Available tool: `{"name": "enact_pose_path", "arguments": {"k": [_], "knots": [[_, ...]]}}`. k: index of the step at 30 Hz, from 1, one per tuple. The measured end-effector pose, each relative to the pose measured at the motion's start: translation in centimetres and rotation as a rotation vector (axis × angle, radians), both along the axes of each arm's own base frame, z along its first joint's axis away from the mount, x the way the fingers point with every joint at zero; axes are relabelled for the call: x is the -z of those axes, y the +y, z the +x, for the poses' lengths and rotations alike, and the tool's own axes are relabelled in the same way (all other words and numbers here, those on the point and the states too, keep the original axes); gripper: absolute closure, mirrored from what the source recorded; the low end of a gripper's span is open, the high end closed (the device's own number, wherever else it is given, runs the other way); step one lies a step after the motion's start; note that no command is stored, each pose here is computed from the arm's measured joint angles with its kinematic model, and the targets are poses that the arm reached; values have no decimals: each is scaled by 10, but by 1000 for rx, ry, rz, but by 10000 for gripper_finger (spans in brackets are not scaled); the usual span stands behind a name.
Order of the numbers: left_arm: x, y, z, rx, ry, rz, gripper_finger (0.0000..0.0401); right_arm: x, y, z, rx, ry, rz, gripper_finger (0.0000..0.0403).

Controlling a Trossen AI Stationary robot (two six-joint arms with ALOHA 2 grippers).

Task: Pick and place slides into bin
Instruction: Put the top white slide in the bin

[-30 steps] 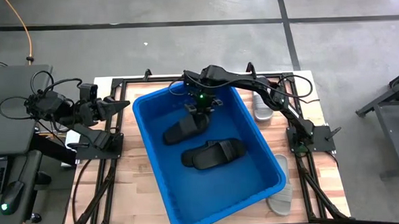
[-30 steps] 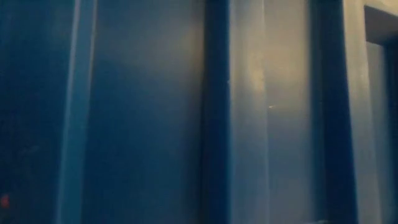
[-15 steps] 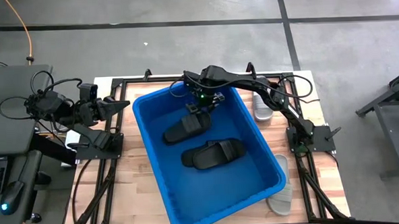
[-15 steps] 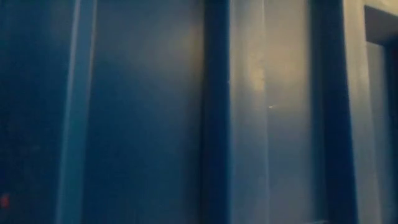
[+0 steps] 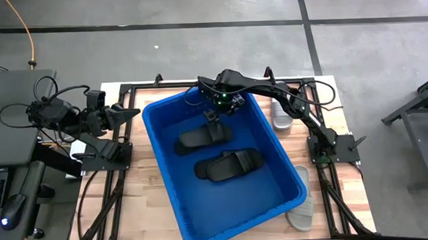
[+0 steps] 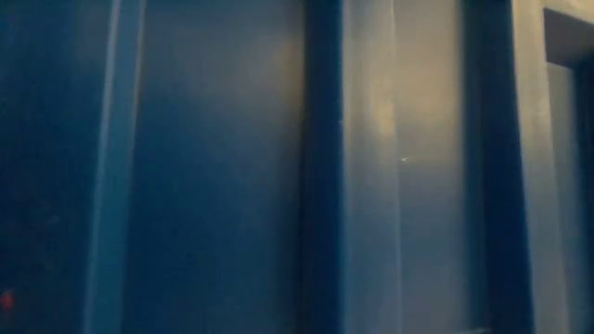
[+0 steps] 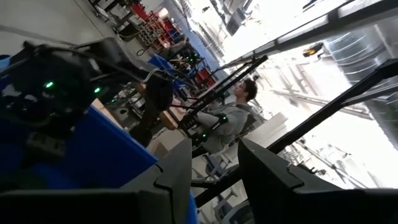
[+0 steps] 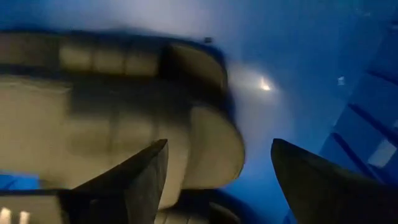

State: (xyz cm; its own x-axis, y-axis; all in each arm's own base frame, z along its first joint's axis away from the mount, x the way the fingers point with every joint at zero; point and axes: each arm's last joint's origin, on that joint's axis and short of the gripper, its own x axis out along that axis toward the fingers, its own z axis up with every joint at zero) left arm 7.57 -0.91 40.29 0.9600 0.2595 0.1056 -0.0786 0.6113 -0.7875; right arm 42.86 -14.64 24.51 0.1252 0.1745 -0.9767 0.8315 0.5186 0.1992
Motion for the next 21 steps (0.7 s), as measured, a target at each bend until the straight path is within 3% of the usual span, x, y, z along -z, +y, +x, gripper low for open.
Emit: {"name": "enact_pose_path", "arguments": {"k": [7, 12, 21], "knots": [[3, 0, 0, 0, 28, 10, 279, -30, 2, -3, -66, -66, 15, 132], [4, 0, 0, 0, 38, 13, 279, -52, 7, -21, -62, -51, 14, 132], [4, 0, 0, -25, 41, 12, 279, -103, 29, -43, -88, -182, 0, 132]]}}
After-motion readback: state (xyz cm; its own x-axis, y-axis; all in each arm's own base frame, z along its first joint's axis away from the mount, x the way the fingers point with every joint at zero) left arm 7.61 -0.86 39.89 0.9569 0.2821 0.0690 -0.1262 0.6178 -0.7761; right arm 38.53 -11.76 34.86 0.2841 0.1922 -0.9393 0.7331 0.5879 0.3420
